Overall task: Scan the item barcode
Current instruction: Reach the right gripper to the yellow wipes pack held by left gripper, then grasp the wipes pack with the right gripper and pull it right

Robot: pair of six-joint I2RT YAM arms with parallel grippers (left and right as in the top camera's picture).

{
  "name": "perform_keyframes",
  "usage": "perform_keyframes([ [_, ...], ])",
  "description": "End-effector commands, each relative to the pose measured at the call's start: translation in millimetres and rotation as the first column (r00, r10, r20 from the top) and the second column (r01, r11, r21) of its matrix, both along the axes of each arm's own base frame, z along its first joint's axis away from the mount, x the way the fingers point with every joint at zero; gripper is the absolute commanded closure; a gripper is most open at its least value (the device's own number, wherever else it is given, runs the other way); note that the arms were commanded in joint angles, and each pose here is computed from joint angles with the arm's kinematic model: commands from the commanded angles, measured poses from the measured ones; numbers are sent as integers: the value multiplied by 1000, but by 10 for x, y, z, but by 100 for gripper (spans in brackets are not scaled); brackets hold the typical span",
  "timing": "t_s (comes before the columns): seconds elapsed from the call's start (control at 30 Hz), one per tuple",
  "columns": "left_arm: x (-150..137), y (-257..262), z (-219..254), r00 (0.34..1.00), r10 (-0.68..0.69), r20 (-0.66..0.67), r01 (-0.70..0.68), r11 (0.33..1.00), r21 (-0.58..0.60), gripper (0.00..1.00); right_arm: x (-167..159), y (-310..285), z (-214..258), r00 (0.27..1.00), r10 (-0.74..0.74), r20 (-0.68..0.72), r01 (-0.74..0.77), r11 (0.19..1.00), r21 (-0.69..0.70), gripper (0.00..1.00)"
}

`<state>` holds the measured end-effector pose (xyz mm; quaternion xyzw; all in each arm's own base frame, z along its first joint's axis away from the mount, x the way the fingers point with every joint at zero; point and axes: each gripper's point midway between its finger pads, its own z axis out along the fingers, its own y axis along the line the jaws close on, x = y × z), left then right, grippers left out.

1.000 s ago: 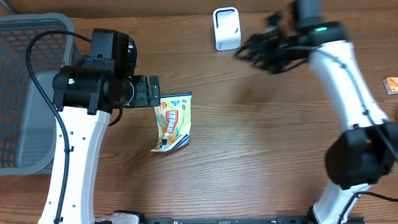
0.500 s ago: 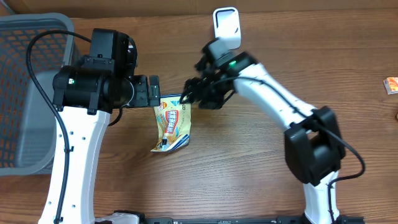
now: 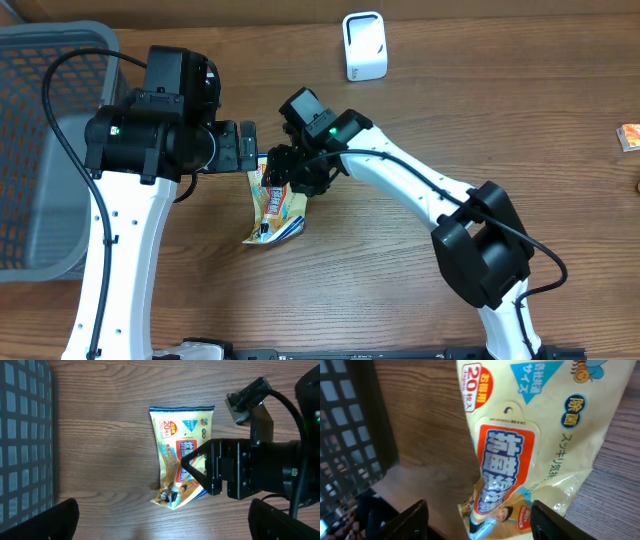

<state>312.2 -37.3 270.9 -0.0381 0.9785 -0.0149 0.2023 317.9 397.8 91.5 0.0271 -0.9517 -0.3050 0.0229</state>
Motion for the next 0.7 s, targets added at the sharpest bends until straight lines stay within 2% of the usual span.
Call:
perform_keyframes([
  [0.0,34,26,37,1000,21,13,-21,1000,2,0,-56,37,-193,999,-38,-11,37,997,-63,34],
  [0.33,35,26,37,1000,21,13,-21,1000,2,0,-262,127,-737,996,-22,-84,10,989,-146,34],
  [0.4,34,26,37,1000,21,13,-21,1000,2,0,-207,30,-796,995,-45,-87,29,984,-176,37],
  [0.5,34,26,37,1000,21,13,-21,1000,2,0,-67,-198,-846,993,-97,-69,77,967,-243,47],
  [0.67,34,26,37,1000,21,13,-21,1000,2,0,212,-763,-929,978,-204,-48,172,913,-370,54],
])
